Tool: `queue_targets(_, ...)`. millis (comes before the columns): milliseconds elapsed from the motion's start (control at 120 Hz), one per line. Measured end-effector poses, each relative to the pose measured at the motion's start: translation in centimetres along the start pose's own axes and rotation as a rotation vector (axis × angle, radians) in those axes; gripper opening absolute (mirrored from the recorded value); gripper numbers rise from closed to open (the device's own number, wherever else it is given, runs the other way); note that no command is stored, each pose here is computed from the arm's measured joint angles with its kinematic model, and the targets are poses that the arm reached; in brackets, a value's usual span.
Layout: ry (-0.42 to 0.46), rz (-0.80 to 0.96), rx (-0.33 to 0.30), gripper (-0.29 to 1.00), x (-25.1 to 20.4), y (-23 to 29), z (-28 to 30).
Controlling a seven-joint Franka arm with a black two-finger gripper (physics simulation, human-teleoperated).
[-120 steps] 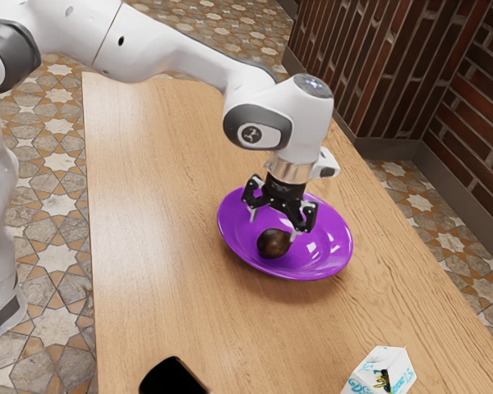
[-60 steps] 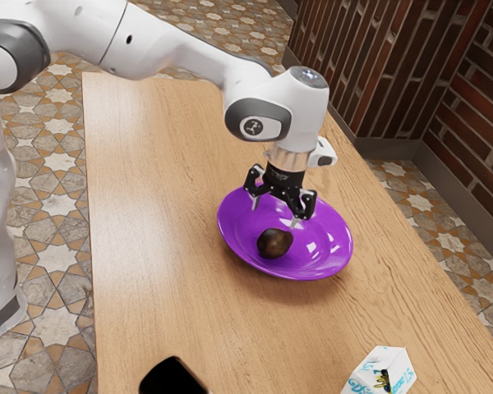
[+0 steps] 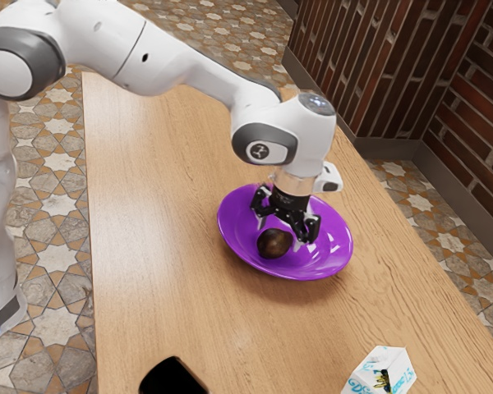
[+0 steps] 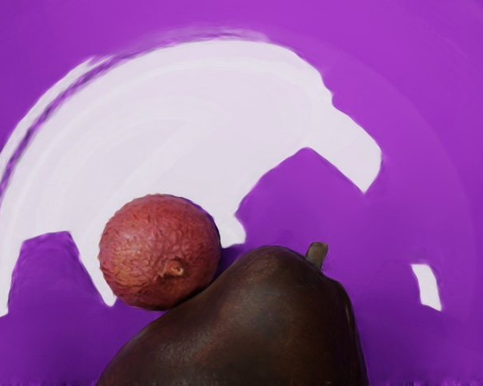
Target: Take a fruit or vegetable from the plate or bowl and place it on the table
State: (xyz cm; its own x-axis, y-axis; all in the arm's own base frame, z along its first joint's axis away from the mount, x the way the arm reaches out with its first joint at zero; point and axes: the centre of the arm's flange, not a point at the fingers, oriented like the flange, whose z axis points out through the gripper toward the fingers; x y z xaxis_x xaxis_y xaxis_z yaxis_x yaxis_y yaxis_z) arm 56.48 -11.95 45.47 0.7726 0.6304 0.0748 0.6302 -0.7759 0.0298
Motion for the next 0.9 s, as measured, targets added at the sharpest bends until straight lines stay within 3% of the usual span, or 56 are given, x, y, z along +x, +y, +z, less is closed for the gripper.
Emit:
queue_targets(267,0.015,0.013,-0.029,0.7,0.0,0.4,-0.2)
queue_targets(783,-0.003,0.021,-0.017,0.69,0.4,0.7,2.0)
queue_targets(900,-0.004,0.018,-0.016,0.6,0.6,0.5,2.2)
